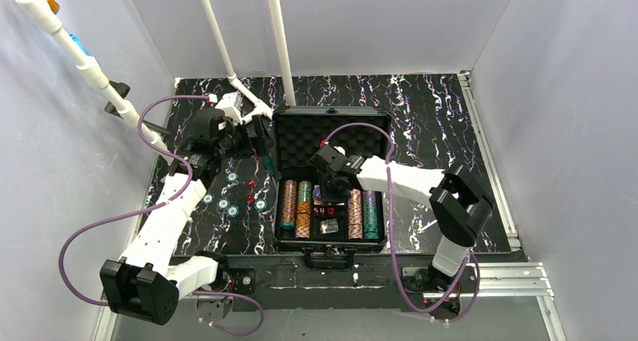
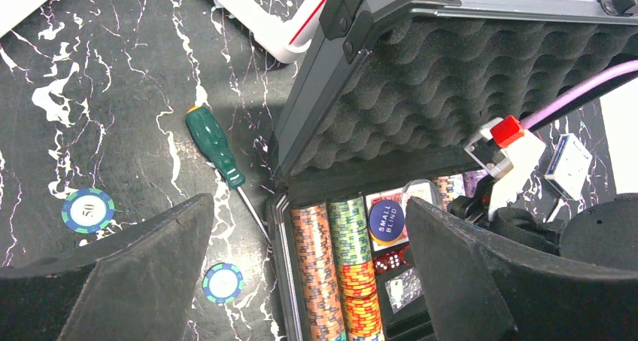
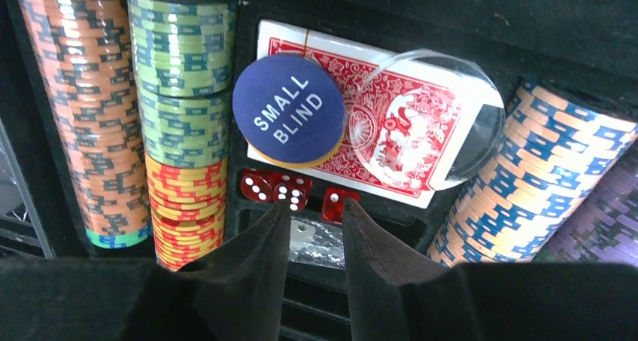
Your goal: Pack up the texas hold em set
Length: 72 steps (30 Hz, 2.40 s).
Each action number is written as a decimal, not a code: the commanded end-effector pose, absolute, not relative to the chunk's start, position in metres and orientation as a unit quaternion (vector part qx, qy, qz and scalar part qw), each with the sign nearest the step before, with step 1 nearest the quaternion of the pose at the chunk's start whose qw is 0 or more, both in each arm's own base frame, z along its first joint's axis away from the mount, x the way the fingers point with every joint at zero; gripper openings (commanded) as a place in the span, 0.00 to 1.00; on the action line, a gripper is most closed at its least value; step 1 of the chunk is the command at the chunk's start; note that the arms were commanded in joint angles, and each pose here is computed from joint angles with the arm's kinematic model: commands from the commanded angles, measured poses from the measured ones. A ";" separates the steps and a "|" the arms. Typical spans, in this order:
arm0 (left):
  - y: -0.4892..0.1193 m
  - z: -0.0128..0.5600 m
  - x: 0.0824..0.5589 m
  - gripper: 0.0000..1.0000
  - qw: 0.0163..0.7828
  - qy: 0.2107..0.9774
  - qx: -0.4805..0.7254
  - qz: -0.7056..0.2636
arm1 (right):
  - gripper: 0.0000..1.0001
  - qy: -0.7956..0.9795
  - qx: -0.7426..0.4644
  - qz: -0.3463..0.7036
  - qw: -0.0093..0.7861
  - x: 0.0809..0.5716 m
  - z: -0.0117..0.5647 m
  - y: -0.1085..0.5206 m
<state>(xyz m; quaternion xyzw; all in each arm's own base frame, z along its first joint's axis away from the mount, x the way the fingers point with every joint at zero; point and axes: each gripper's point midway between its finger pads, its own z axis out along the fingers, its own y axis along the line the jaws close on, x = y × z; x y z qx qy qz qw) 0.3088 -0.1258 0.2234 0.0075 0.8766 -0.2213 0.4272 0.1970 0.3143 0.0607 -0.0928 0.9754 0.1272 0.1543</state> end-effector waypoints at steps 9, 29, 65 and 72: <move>-0.129 0.231 0.305 0.99 0.436 0.871 0.017 -0.227 | 0.36 0.991 -0.057 0.038 0.118 0.193 0.056 0.291; -0.128 0.232 0.305 0.99 0.438 0.870 0.017 -0.226 | 0.31 0.990 -0.065 0.048 0.120 0.199 0.048 0.302; -0.132 0.228 0.305 0.99 0.432 0.872 0.018 -0.231 | 0.01 0.932 0.015 0.051 0.359 0.186 0.039 0.302; -0.129 0.229 0.305 0.99 0.438 0.871 0.018 -0.222 | 0.01 0.930 0.016 0.054 0.362 0.184 0.032 0.304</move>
